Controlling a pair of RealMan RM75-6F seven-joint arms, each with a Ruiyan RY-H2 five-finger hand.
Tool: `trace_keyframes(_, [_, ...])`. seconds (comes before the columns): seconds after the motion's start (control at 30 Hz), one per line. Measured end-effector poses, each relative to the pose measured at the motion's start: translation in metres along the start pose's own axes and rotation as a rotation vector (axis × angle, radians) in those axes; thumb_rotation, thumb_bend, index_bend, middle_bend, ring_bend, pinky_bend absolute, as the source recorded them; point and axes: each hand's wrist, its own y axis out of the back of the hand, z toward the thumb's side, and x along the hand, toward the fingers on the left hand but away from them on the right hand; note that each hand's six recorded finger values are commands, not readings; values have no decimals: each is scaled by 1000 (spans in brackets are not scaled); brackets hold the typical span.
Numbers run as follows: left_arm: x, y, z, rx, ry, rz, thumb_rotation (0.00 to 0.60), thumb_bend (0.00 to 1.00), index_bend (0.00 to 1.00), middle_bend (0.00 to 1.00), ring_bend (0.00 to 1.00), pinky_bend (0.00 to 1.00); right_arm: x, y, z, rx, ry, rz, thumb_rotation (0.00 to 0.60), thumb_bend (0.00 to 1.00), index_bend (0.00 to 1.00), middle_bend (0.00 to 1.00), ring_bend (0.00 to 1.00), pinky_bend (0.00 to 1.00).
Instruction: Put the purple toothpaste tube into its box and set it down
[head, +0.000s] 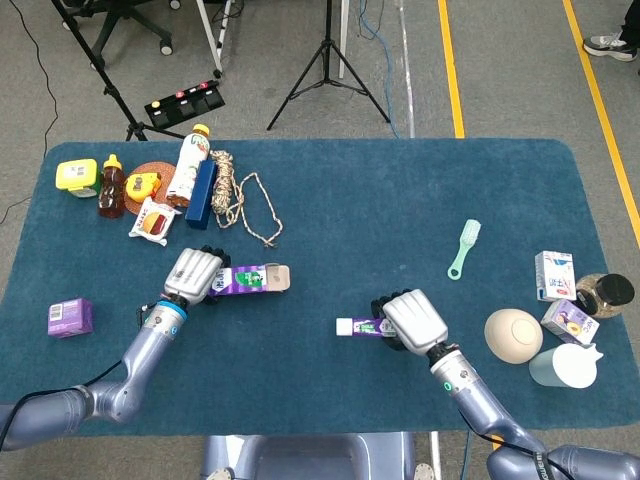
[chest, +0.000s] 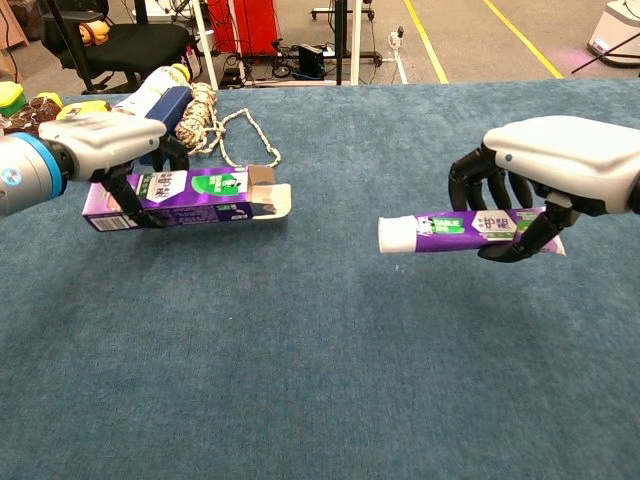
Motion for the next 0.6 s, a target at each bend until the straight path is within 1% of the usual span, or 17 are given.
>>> trace_keyframes(0.17, [1,25,16,43,-78,14,600,225,439,337,290,524,-1,13,18,11,27,-12,600,476,488,553,563,560])
trace_keyframes(0.27, [3,32,27,85,-114,20,600,226,439,337,290,522,-3,20,25,19,23,-20,600,476,488,553,563,561])
trace_keyframes(0.43, [4,40,51,134,-168,24,600,226,438,337,290,521,-8,30,31,14,0,-28,600,476,489,553,566,566])
trace_keyframes(0.6, [3,39,71,126,-201,23,600,228,439,337,290,522,-12,41,36,9,-15,-43,600,477,491,553,569,570])
